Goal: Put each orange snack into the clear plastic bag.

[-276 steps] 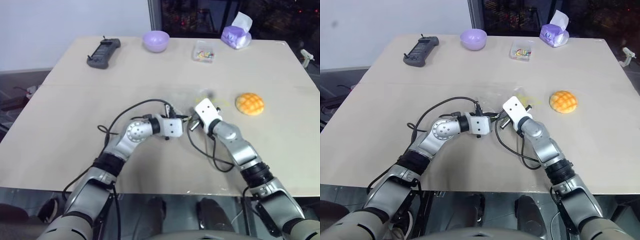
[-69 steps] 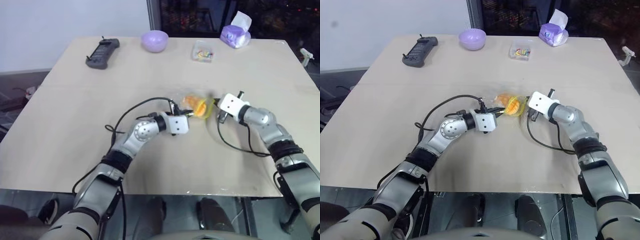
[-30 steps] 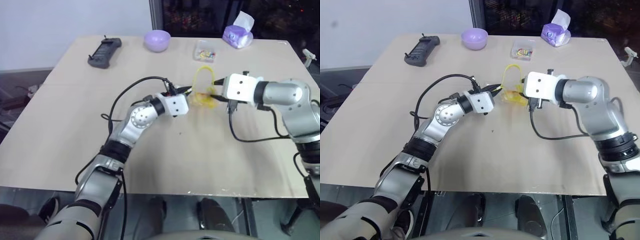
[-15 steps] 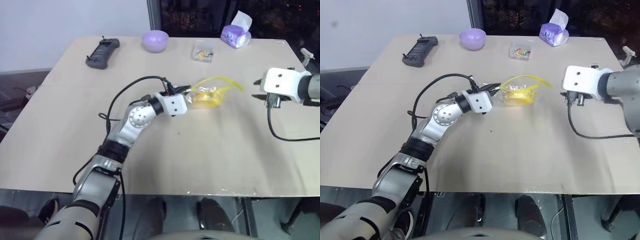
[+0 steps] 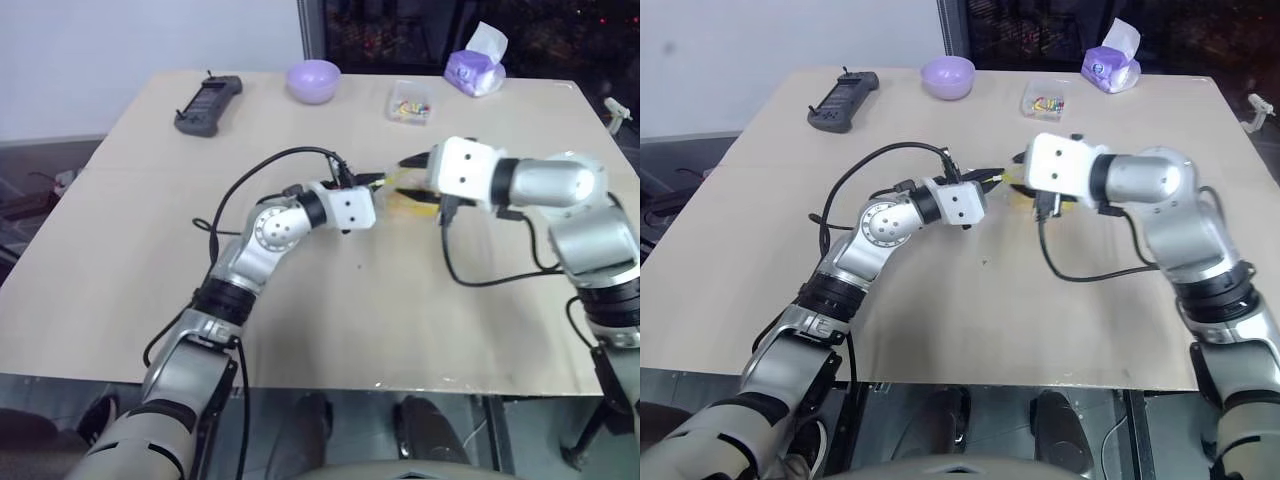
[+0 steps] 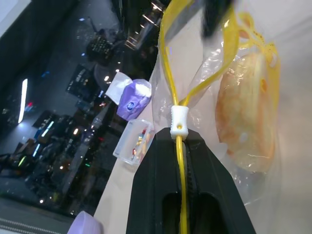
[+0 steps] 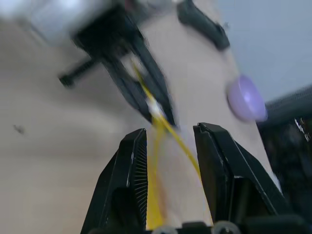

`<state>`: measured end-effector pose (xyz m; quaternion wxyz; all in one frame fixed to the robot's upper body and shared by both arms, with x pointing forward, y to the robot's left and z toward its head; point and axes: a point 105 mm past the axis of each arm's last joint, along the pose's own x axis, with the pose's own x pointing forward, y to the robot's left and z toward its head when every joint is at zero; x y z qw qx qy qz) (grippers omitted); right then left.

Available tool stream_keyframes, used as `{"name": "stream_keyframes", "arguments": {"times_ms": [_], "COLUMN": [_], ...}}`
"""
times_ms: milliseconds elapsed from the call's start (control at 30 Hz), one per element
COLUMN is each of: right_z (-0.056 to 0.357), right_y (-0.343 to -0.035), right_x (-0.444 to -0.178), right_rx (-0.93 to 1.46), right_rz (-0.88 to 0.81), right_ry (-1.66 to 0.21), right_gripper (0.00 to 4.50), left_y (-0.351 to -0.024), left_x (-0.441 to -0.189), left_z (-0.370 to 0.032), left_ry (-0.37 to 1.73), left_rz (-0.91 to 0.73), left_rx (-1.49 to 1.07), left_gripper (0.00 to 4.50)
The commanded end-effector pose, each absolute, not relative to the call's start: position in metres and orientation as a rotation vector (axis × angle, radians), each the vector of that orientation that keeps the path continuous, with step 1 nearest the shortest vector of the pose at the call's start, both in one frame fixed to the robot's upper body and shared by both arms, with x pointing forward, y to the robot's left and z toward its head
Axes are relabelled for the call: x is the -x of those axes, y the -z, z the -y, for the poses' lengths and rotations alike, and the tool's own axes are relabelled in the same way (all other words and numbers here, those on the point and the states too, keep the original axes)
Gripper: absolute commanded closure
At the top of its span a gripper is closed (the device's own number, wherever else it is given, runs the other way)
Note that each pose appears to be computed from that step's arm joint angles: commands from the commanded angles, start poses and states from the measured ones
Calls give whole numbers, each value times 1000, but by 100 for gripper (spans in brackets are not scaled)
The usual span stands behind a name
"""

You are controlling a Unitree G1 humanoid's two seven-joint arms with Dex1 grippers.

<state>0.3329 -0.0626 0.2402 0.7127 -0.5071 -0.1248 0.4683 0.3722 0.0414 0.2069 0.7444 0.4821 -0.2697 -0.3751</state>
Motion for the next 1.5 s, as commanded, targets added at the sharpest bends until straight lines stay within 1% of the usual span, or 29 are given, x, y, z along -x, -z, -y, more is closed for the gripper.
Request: {"name": "stream_keyframes", "arguments": {"times_ms": [33, 133, 333, 833, 867, 900, 967, 1367, 1500], "right_z": [56, 51, 54, 49, 50, 50, 51, 53, 62], "right_y": [-253, -248, -248, -242, -241, -241, -240, -241, -238], "right_x": [-334, -334, -341, -336, -337, -337, -339, -341, -347], "right_rx": [1177, 1165, 1181, 1179, 1180, 1181, 1188, 1198, 1218], "right_rz": [367, 376, 383, 378, 377, 377, 370, 364, 333], "right_ry": [-1004, -1032, -1003, -1039, -1039, -1039, -1029, -1015, -983], "right_gripper": [283, 283, 283, 283, 334, 361, 433, 433, 433], "left_y": [-219, -217, -214, -213, -213, -213, -213, -213, -211], "left_x": [-364, -360, -359, -362, -362, -362, -362, -362, -365], "left_z": [-39, -40, -44, -43, -42, -42, -42, -42, -45], "left_ry": [829, 842, 837, 829, 829, 829, 828, 828, 808], "left_rz": [616, 600, 578, 577, 577, 577, 576, 576, 564], "left_rx": [-1043, -1049, -1058, -1049, -1047, -1046, -1046, -1047, -1055], "left_gripper": [450, 450, 450, 450, 450, 450, 450, 450, 450]}}
